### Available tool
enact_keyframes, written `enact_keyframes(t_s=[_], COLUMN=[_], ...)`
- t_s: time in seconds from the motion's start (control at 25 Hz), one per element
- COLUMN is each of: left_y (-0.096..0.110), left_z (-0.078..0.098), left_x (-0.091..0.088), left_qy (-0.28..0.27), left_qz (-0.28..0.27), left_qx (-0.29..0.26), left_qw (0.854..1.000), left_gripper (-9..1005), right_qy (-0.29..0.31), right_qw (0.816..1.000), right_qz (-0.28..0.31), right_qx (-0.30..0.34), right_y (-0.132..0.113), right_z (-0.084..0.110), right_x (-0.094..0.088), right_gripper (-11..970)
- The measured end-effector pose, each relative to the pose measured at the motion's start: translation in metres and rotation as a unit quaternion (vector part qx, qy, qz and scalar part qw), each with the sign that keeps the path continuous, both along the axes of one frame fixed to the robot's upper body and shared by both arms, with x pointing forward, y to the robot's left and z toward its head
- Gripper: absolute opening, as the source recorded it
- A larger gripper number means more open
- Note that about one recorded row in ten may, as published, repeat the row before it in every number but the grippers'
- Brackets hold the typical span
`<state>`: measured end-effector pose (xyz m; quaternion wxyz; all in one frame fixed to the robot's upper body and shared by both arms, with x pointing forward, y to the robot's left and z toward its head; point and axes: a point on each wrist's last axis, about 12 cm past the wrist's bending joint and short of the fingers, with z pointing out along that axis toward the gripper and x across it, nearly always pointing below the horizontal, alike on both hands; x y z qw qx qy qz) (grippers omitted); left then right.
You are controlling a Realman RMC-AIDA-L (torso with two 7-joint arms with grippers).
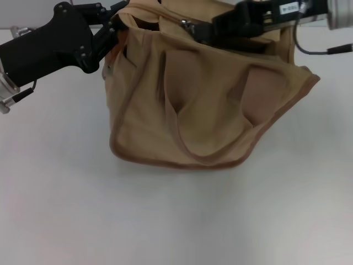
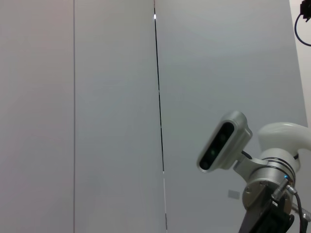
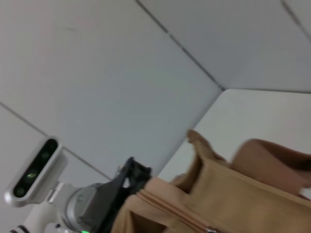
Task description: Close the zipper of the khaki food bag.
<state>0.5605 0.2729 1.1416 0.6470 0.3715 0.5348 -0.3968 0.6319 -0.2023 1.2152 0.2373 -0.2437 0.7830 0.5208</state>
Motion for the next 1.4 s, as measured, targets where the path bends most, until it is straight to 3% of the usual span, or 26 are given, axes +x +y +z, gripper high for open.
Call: enact_keyframes(t_s=[0.64, 1.4], left_y=[0.005, 0.004], left_z=[0.0, 0.0], left_x=[-0.001, 0.0], left_qy=[-0.002, -0.003], left_qz=[0.009, 0.01], left_qx=[-0.002, -0.001], left_qw=[1.0, 1.0], left_gripper=[86, 87], right_qy=[0.033, 0.029], right_qw=[0.992, 0.992], right_qz=[-0.122, -0.125], right_qx=[-0.008, -0.005], right_y=[-0.103, -0.109], right_z=[-0.019, -0.019], right_x=[-0.03, -0.033], right_gripper=[79, 127])
